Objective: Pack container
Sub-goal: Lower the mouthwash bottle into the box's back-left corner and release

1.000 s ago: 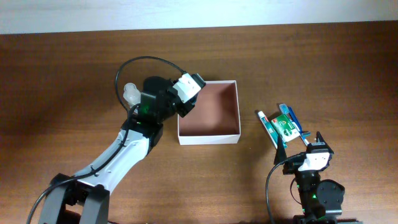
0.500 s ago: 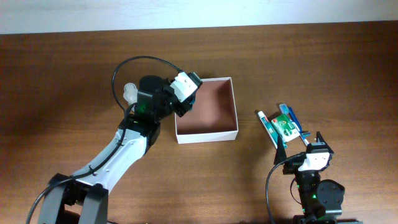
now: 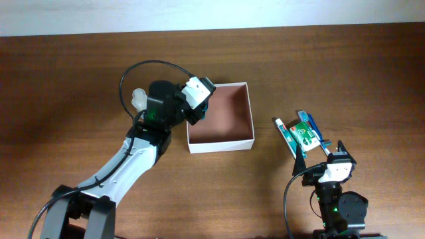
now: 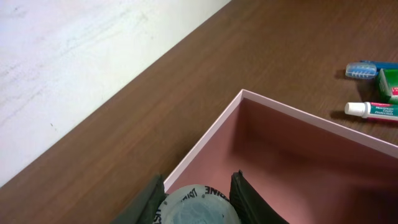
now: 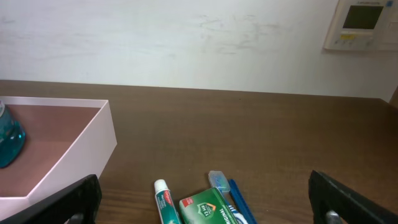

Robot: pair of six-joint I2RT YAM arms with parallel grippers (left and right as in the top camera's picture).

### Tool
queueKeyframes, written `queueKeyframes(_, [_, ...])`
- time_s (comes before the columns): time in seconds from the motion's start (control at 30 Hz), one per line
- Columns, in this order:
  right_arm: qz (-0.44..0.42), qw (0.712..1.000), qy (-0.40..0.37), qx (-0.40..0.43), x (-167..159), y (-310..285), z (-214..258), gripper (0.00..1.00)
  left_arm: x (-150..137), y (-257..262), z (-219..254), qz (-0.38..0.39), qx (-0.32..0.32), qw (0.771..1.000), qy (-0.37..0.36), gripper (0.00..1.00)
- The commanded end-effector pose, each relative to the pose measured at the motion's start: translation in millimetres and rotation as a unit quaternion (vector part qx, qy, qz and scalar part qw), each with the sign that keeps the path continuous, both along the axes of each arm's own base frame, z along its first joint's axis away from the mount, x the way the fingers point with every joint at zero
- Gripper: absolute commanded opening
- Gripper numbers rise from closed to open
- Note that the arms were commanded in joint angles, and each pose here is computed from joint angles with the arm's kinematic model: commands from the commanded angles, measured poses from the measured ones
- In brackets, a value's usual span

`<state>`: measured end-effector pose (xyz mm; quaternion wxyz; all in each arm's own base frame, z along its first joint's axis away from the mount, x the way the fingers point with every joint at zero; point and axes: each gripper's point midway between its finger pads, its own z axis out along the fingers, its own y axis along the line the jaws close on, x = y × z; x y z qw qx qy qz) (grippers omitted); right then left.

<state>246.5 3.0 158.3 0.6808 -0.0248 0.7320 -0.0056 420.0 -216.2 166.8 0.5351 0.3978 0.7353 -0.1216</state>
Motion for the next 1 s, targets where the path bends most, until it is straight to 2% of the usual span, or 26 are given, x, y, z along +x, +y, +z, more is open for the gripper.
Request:
queueKeyframes(0.0, [0.009, 1.000, 0.000, 0.001, -0.4, 3.5, -1.2, 0.99, 5.5, 0.8, 2.2, 0.004, -0.002, 1.000, -0.005, 0.07])
queueKeyframes(0.43, [0.009, 1.000, 0.000, 0.001, -0.4, 3.5, -1.2, 0.99, 7.5, 7.3, -8.5, 0.023, 0.013, 1.000, 0.009, 0.09])
queueKeyframes(0.5, [0.009, 1.000, 0.000, 0.001, -0.4, 3.5, -1.2, 0.99, 7.0, 7.5, -9.6, 0.023, 0.014, 1.000, 0.011, 0.39])
queueKeyframes(0.53, [0.009, 1.000, 0.000, 0.001, -0.4, 3.5, -1.2, 0.99, 6.8, 7.6, -10.0, 0.023, 0.014, 1.000, 0.012, 0.47])
queueKeyframes(0.73, [0.009, 1.000, 0.000, 0.001, -0.4, 3.5, -1.2, 0.99, 6.8, 7.6, -9.8, 0.023, 0.014, 1.000, 0.012, 0.60])
queueKeyframes(0.97, [0.009, 1.000, 0.000, 0.001, -0.4, 3.5, -1.2, 0.98, 9.9, 12.2, -10.2, 0.037, 0.020, 0.999, 0.009, 0.62])
